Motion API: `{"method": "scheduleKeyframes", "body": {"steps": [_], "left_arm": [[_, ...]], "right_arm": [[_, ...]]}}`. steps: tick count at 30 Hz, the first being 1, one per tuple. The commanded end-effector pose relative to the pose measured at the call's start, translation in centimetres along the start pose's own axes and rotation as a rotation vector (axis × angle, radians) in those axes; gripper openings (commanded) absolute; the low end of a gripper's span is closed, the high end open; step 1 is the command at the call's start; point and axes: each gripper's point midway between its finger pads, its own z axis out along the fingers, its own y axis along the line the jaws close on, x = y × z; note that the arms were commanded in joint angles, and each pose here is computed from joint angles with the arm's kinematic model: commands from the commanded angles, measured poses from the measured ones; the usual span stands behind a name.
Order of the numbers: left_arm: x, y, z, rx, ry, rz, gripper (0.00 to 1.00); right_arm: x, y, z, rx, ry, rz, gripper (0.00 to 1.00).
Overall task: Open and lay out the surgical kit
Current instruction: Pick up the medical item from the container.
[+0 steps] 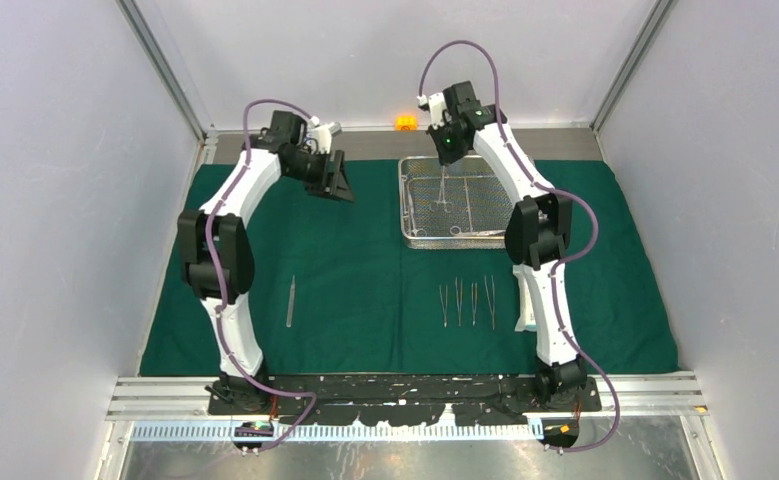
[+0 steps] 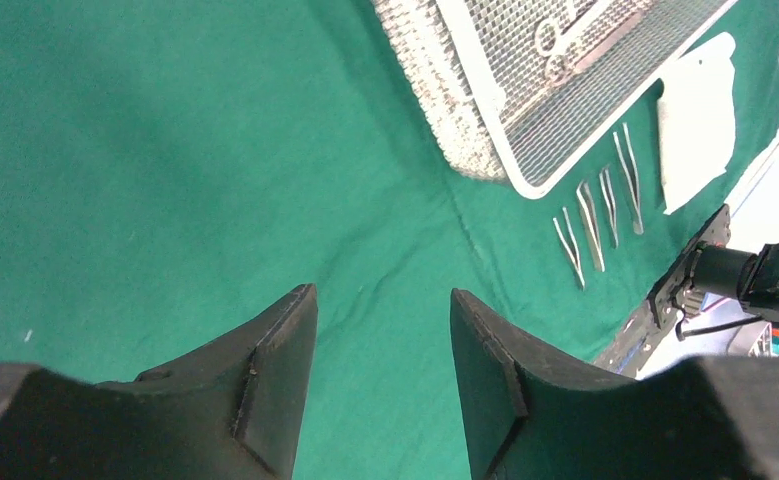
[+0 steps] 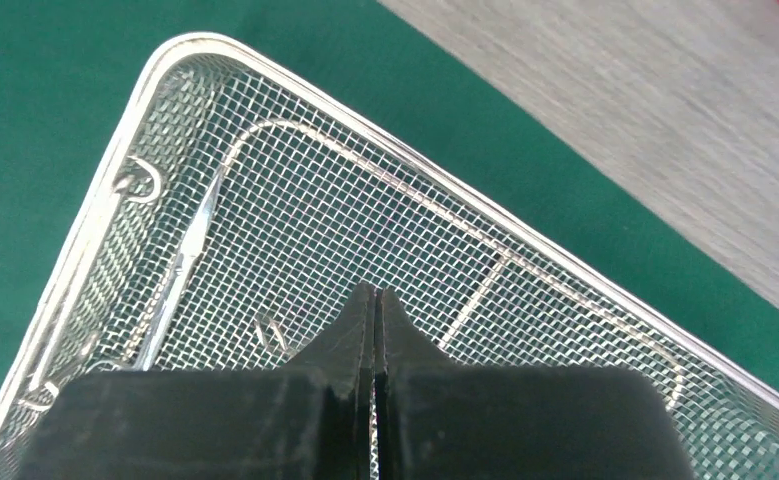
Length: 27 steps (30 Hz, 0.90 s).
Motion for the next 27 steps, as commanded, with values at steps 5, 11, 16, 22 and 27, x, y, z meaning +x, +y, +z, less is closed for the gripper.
{"method": "scheduleKeyframes", "body": {"steps": [5,11,16,22,27], "left_arm": [[-7.8,-7.7,4.4,0.211,-0.239,0.217,0.49],[-10.8,-11.8,8.1,0.3,-0.295,0.355,0.46],[-12.4,-13.1,10.7,0.351,-0.337,0.42,0.44],[-12.3,-12.4,13.2,0.344,-0.351,0.515,0.44],[-12.2,-11.5,14.9,0.33,-0.363,0.551,0.44]], "right_arm": [[-3.3,0.0,-4.7,0.026,-0.116,0.014,0.01],[-3.2,0.2,-4.9,0.014,-0.121,0.032,0.0],[-3.0,0.3,-4.8,0.011,-0.118,0.033,0.0],[-3.0,0.2,-4.9,0.004,-0.125,0.05,0.0],[-3.0,0.2,-5.0,-0.003,-0.128,0.064,0.0]]}}
